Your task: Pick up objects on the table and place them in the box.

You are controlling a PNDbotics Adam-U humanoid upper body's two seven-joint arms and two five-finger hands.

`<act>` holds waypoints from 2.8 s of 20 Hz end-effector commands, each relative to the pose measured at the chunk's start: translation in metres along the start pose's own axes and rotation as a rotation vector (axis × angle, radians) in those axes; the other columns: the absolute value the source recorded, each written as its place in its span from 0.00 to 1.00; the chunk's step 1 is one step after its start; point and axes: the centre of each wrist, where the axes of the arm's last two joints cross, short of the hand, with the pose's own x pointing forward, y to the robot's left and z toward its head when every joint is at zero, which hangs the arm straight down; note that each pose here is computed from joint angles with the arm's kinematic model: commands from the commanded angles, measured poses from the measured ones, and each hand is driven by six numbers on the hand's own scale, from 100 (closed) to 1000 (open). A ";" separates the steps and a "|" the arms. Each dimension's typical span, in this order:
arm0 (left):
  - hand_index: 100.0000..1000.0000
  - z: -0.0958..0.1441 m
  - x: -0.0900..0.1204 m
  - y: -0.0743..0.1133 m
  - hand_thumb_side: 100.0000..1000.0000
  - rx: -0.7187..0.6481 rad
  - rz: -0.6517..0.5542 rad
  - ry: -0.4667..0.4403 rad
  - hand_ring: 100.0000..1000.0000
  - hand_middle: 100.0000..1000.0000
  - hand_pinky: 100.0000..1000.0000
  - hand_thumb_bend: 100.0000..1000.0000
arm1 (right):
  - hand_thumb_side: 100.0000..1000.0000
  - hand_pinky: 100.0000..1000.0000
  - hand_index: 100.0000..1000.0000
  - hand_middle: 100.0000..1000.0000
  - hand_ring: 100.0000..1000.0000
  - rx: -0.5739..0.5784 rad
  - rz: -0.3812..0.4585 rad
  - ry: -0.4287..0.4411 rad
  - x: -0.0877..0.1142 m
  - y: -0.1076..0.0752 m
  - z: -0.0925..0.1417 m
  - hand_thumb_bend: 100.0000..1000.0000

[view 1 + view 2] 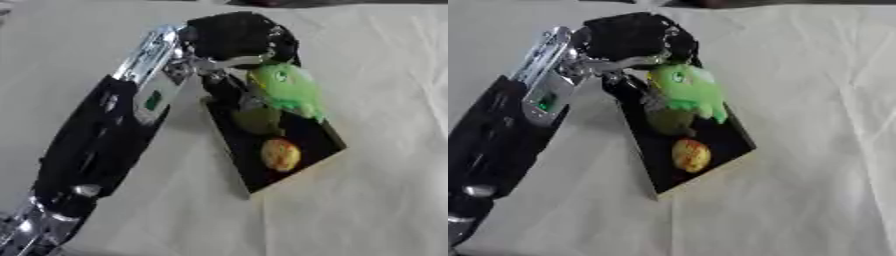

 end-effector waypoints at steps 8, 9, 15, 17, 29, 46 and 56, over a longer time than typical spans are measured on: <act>0.78 -0.008 -0.001 -0.019 0.15 -0.072 0.040 0.041 0.63 0.58 0.70 0.00 | 0.41 0.90 0.72 0.56 0.89 0.003 0.011 -0.011 0.006 -0.004 -0.002 0.00; 0.81 -0.009 0.001 -0.020 0.14 -0.086 0.034 0.035 0.66 0.61 0.73 0.00 | 0.41 0.90 0.72 0.56 0.89 0.003 0.011 -0.010 0.006 -0.004 -0.002 0.00; 0.96 -0.013 0.005 -0.020 0.15 -0.178 -0.035 -0.010 0.87 0.82 0.87 0.12 | 0.41 0.90 0.72 0.56 0.89 0.000 0.009 -0.006 0.005 -0.005 -0.001 0.00; 0.98 -0.013 0.005 -0.021 0.16 -0.218 -0.065 -0.027 0.91 0.86 0.91 0.23 | 0.41 0.90 0.72 0.56 0.89 0.000 0.009 -0.005 0.005 -0.005 -0.001 0.00; 1.00 -0.005 -0.005 -0.036 0.16 -0.382 -0.079 -0.101 1.00 0.94 1.00 0.22 | 0.41 0.90 0.72 0.56 0.89 -0.003 0.007 0.001 0.005 -0.005 0.000 0.00; 1.00 0.016 -0.009 0.007 0.22 -0.316 -0.048 -0.166 1.00 0.93 1.00 0.16 | 0.41 0.90 0.72 0.56 0.89 -0.006 -0.006 0.025 0.003 -0.005 0.003 0.00; 1.00 0.011 -0.017 -0.012 0.15 -0.414 -0.054 -0.160 1.00 0.95 1.00 0.29 | 0.41 0.90 0.71 0.56 0.89 -0.004 -0.014 0.039 0.002 -0.004 0.005 0.00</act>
